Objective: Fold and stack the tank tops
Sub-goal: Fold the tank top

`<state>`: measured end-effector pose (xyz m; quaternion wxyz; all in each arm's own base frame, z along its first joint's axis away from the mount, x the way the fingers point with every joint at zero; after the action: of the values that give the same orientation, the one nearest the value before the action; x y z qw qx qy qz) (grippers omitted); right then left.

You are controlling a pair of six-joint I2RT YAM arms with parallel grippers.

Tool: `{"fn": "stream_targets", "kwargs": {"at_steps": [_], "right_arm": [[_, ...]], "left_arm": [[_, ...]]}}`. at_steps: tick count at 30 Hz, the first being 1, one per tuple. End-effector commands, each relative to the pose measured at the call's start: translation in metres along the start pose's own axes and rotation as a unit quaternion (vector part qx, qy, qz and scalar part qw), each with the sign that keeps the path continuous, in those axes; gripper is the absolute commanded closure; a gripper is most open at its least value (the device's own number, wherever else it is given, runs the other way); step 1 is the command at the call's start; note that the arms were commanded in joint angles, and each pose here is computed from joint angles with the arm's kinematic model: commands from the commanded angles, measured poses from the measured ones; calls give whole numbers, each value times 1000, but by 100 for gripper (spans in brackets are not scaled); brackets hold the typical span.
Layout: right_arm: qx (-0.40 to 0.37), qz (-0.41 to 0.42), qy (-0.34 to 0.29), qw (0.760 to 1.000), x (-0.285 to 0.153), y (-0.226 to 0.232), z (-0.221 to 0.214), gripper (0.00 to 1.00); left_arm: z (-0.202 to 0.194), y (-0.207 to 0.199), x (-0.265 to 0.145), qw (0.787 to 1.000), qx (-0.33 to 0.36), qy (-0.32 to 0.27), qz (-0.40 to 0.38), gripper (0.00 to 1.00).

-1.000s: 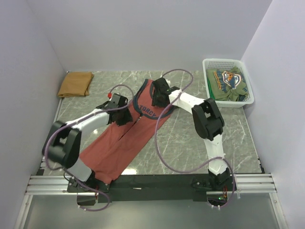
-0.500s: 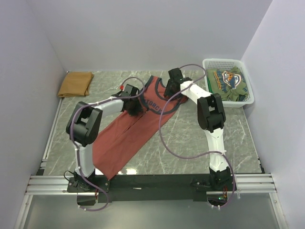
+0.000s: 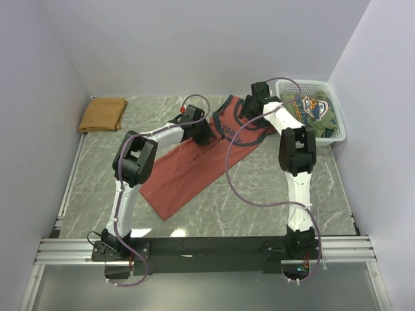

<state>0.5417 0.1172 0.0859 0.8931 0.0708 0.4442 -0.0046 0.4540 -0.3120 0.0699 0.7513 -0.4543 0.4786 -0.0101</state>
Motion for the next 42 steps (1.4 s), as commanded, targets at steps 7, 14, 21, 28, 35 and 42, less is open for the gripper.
{"fn": "stream_targets", "kwargs": {"at_steps": [7, 14, 21, 28, 35, 42], "right_arm": [[-54, 47, -107, 992, -122, 58, 19, 30], [-164, 109, -96, 976, -193, 143, -102, 34], [-307, 154, -52, 938, -242, 218, -253, 41], [-403, 161, -34, 900, -255, 270, -337, 41], [-444, 182, -36, 877, -255, 306, -367, 42], [-467, 182, -34, 865, -242, 312, -378, 41]], "left_arm": [[51, -4, -123, 994, -18, -100, -42, 42], [65, 109, -219, 968, -133, -207, 56, 49], [73, 204, -289, 932, -206, -284, 89, 46], [65, 242, -278, 932, -216, -271, 111, 45], [65, 258, -255, 939, -220, -244, 97, 47], [68, 266, -240, 942, -219, -230, 110, 47]]}}
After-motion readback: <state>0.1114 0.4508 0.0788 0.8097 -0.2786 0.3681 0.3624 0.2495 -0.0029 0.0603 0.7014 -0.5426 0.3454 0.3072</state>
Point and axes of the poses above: each gripper's point midway between its finger pads, its own x axis out along the fingers, its own y axis along the line the jaws close on, z = x × y, the point moved 4 cm from there along -x, back along the fingers, and after that the axes turned 15 degrees about -x, right-handed, at the moved point
